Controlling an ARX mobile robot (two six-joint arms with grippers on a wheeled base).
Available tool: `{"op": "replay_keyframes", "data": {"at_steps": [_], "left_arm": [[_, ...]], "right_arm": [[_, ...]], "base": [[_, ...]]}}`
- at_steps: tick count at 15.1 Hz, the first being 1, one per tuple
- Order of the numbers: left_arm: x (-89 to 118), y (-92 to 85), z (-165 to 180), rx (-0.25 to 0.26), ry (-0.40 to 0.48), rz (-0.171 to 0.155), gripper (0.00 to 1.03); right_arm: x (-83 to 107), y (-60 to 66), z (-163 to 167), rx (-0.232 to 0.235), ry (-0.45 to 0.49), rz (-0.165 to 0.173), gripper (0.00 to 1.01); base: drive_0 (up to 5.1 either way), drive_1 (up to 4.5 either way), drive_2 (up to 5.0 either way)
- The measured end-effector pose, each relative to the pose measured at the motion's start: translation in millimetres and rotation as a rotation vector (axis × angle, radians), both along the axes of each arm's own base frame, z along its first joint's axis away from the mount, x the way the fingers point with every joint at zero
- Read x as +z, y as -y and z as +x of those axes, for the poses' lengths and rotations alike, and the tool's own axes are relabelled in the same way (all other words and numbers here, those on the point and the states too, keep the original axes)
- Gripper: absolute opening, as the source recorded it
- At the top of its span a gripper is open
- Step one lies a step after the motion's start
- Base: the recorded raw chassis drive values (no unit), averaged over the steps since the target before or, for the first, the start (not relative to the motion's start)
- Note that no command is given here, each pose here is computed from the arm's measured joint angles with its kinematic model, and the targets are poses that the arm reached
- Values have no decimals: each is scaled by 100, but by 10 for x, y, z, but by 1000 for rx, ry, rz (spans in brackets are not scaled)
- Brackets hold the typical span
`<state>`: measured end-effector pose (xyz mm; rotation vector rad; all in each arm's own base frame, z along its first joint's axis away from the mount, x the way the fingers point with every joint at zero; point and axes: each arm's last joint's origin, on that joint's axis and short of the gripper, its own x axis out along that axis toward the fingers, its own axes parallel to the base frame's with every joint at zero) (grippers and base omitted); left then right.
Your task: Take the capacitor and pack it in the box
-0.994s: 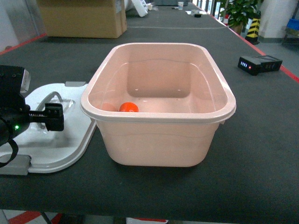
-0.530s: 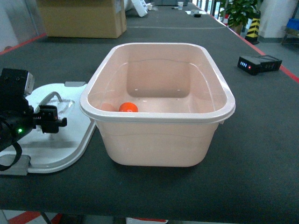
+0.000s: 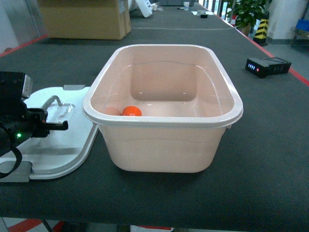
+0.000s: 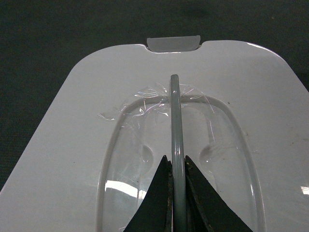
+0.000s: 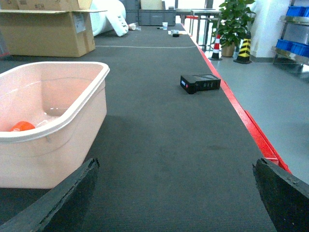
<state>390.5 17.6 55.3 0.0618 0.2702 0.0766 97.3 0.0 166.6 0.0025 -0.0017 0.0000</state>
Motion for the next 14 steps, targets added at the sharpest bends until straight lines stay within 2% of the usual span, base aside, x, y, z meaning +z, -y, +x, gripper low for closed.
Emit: {"op": "replay_keyframes", "data": {"at_steps": [1, 3, 4, 5, 6, 7, 8, 9, 11, 14], "left_arm": [[119, -65, -12, 25, -10, -10, 2], [465, -211, -20, 97, 11, 6, 2], [810, -276, -20, 125, 62, 17, 2], [1257, -277, -64, 159, 129, 29, 2], [1566, -173, -134, 170, 173, 32, 2], [1811, 4, -222, 153, 207, 22, 2], [1956, 158, -286, 135, 223, 5, 2], [2146, 669, -399, 86, 250, -34, 2], [2005, 1954, -510, -64, 197, -73, 2], [1886, 2288, -558, -76, 170, -73, 2]], "right_arm": [[0, 0, 0, 0, 0, 0, 98], [0, 0, 0, 0, 0, 0, 98], [0, 0, 0, 0, 0, 0, 98], [0, 0, 0, 0, 0, 0, 98], [0, 0, 0, 0, 0, 0, 98], [0, 0, 0, 0, 0, 0, 98], [0, 0, 0, 0, 0, 0, 98], [0, 0, 0, 0, 0, 0, 98], [0, 0, 0, 0, 0, 0, 98], [0, 0, 0, 0, 0, 0, 98]], "base": [[0, 0, 0], [0, 0, 0], [0, 0, 0], [0, 0, 0], [0, 0, 0], [0, 0, 0], [0, 0, 0], [0, 0, 0], [0, 0, 0], [0, 0, 0]]}}
